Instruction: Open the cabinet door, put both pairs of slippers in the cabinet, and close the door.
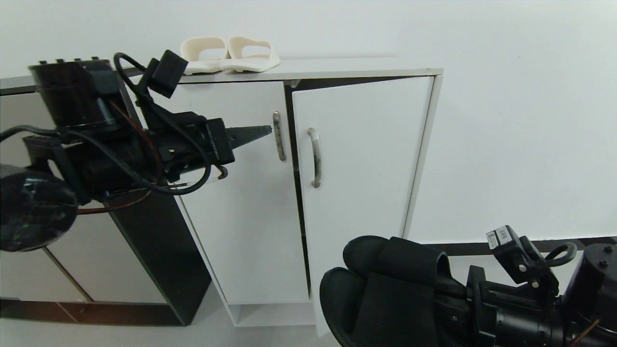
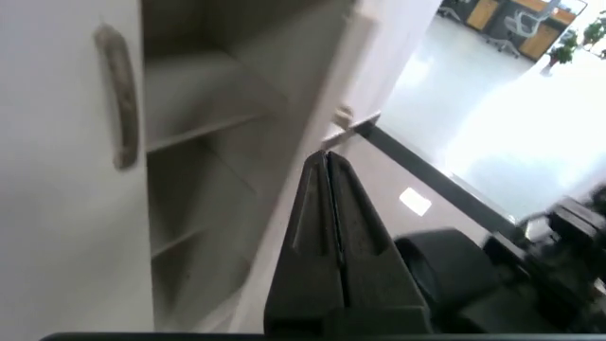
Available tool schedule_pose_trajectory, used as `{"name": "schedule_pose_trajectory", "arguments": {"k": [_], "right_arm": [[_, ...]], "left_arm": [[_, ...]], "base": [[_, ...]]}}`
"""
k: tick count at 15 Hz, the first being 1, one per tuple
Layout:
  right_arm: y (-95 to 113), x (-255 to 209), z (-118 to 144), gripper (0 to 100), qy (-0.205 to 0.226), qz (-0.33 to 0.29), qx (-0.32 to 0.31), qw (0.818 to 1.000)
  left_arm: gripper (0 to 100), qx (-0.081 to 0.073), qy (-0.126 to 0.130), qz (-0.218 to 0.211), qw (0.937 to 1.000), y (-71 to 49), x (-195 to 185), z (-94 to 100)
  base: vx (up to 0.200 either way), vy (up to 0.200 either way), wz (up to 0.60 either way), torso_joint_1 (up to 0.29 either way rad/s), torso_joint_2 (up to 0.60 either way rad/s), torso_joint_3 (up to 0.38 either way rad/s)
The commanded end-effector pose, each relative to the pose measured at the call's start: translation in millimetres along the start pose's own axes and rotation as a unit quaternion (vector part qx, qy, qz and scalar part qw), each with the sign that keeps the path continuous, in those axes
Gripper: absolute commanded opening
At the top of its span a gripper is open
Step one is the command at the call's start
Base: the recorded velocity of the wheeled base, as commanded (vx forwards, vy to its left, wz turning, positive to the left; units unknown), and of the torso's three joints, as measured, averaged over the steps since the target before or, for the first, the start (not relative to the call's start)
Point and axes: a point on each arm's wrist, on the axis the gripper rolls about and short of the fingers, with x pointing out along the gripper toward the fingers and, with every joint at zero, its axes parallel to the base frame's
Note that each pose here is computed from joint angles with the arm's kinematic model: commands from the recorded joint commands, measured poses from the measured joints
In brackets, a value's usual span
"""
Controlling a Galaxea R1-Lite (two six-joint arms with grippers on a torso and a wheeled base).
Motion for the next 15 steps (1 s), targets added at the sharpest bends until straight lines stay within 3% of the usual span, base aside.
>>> {"name": "schedule_pose_trajectory", "arguments": {"k": [1, 3, 5, 7, 9, 11, 12, 14, 15], "right_arm": [[1.6, -1.2, -0.5, 0, 0.001, 0.003, 0.0, 1.0], [6.8, -4.2, -1.0, 0, 0.002, 0.011, -0.001, 1.0], [11.1, -5.5, -3.3, 0, 0.006, 0.019, -0.003, 1.0], [14.6, -7.6, -8.1, 0, 0.018, 0.038, -0.014, 0.999], [17.7, -8.5, -10.4, 0, 0.024, 0.049, -0.015, 0.998], [18.7, -9.7, -12.4, 0, 0.028, 0.051, -0.013, 0.998], [19.4, -9.2, -13.4, 0, 0.031, 0.054, -0.012, 0.998], [19.6, -9.1, -14.1, 0, 0.032, 0.055, -0.011, 0.998], [19.9, -9.0, -14.1, 0, 0.032, 0.056, -0.011, 0.998]], "left_arm": [[0, -0.016, 0.018, 0.007, 0.9997, 30.2, 40.6, -17.3], [0, -0.023, 0.024, 0.009, 0.9994, 46.6, 63.9, -24.8], [0, -0.023, 0.022, 0.008, 0.9995, 54.1, 75.3, -26.3], [0, -0.03, 0.021, 0.005, 0.9993, 52.2, 75.9, -25.7], [0, -0.034, 0.024, 0.001, 0.9991, 47.9, 75.2, -26.8], [0, -0.04, 0.038, -0.013, 0.9984, 35.9, 74.9, -34.5], [0, -0.04, 0.048, -0.031, 0.9976, 22.4, 78.3, -44.6], [0, -0.031, 0.041, -0.064, 0.9966, -1.1, 81.7, -55.4], [0, -0.026, 0.035, -0.089, 0.9951, -18.9, 79.9, -59.6]], "base": [[0.0, 0.0, 0.0, 0.0, 0.0, 0.0], [0.0, 0.0, 0.0, 0.0, 0.0, 0.0], [0.0, 0.0, 0.0, 0.0, 0.0, 0.0], [0.0, 0.0, 0.0, 0.0, 0.0, 0.0], [-0.2, 0.0, 0.0, 0.002, 0.0, 0.002], [-0.2, 0.0, 0.0, 0.012, 0.0, 0.0], [-0.2, 0.0, 0.0, 0.002, 0.0, 0.002], [-0.2, 0.0, 0.0, 0.0, 0.0, 0.002], [-0.2, 0.0, 0.0, 0.002, 0.0, 0.002]]}}
